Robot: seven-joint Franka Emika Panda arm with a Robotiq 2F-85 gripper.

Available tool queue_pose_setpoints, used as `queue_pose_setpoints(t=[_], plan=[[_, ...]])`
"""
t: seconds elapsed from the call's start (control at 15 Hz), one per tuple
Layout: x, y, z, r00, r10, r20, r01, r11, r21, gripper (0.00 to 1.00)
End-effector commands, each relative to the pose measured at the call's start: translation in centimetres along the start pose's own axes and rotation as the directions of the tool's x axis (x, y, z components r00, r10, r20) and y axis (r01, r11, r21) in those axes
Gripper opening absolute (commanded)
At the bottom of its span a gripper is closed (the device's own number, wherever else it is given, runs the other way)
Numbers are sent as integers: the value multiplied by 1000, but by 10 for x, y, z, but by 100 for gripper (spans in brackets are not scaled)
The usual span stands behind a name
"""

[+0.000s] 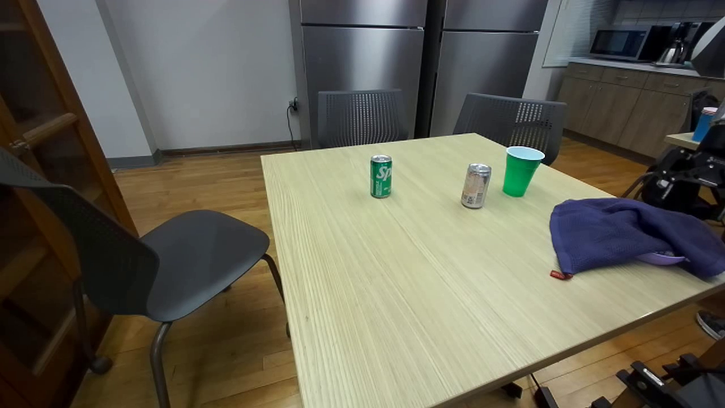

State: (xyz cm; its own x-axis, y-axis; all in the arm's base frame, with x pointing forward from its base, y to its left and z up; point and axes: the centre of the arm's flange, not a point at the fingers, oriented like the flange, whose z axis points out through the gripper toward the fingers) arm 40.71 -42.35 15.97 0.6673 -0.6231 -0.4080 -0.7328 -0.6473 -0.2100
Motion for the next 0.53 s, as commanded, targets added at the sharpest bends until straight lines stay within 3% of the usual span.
queue_pose_setpoints(t=[0.0,0.47], plan=[[11,4,-6,997,-78,-26,78,997,13,100],[21,13,-6,989,-140,-52,142,989,49,100]])
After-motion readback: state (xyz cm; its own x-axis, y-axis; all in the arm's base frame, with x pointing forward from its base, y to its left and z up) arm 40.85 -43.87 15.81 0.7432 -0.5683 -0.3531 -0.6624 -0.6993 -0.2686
